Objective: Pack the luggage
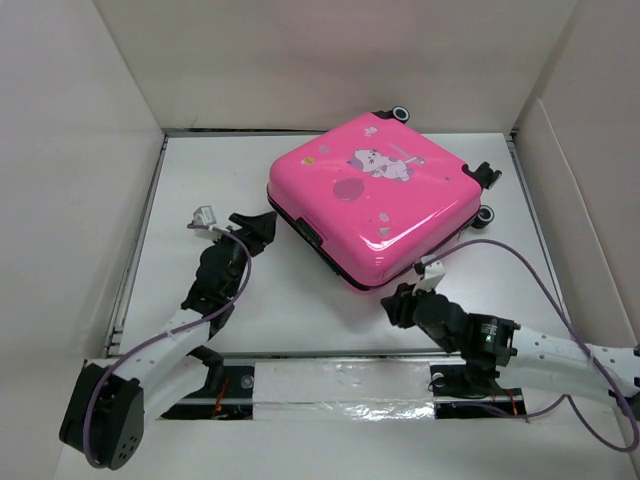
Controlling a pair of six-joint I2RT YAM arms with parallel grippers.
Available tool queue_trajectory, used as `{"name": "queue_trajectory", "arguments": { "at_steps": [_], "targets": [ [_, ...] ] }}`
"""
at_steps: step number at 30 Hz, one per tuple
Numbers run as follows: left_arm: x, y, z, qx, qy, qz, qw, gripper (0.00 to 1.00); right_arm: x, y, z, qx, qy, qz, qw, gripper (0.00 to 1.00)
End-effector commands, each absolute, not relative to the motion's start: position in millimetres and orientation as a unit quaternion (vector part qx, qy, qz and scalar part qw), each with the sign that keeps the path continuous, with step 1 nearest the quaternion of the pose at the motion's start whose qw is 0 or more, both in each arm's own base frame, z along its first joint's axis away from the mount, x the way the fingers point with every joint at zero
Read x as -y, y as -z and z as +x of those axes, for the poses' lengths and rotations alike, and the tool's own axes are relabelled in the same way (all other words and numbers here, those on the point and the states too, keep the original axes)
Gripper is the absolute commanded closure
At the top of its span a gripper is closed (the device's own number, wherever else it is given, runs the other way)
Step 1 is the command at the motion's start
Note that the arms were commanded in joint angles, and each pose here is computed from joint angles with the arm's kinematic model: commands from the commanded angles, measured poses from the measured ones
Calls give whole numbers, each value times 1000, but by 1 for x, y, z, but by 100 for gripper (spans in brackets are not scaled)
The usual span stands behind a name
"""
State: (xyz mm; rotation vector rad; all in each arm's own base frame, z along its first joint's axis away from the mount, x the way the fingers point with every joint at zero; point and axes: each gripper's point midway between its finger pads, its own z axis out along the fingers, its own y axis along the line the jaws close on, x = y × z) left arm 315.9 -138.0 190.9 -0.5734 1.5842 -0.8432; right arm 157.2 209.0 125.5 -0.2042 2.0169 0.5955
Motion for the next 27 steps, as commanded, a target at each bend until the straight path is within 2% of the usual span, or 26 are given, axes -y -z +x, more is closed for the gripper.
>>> {"name": "queue_trajectory", "arguments": {
  "at_steps": [1, 2, 4, 5, 7, 9, 10, 14, 17, 20, 21, 24, 26, 27],
  "targets": [
    [111, -238, 331, -635, 332, -289, 635, 33, -177, -125, 178, -843, -207, 3, 497, 66],
    [109, -247, 336, -630, 334, -292, 638, 30, -171, -125, 185, -842, -197, 16, 501, 83],
    [102, -271, 359, -619, 332, -304, 643, 22, -145, -123, 207, -841, -156, 55, 515, 97],
    [106, -277, 368, -624, 346, -300, 633, 21, -139, -128, 218, -833, -151, 70, 528, 100],
    [93, -288, 399, -621, 351, -311, 629, 20, -100, -130, 245, -824, -100, 118, 545, 100],
    [93, -293, 418, -623, 373, -309, 615, 20, -81, -142, 266, -807, -98, 145, 565, 100],
    [84, -292, 442, -627, 366, -321, 609, 20, -49, -143, 277, -798, -63, 178, 572, 100],
    [86, -275, 495, -668, 353, -312, 577, 21, 10, -164, 310, -752, -45, 246, 610, 100],
    [92, -260, 526, -698, 345, -289, 557, 21, 44, -156, 329, -753, -40, 272, 598, 96],
    [104, -242, 548, -722, 351, -269, 532, 21, 49, -166, 355, -753, -59, 264, 599, 91],
    [107, -236, 552, -730, 351, -266, 523, 21, 50, -164, 369, -762, -73, 254, 591, 80],
    [118, -218, 565, -740, 366, -244, 508, 21, 35, -147, 396, -791, -117, 215, 560, 63],
    [125, -202, 565, -746, 379, -239, 492, 21, 20, -162, 421, -783, -145, 172, 580, 53],
    [125, -201, 565, -742, 384, -237, 496, 22, 5, -139, 428, -809, -170, 144, 544, 47]
  ]
}}
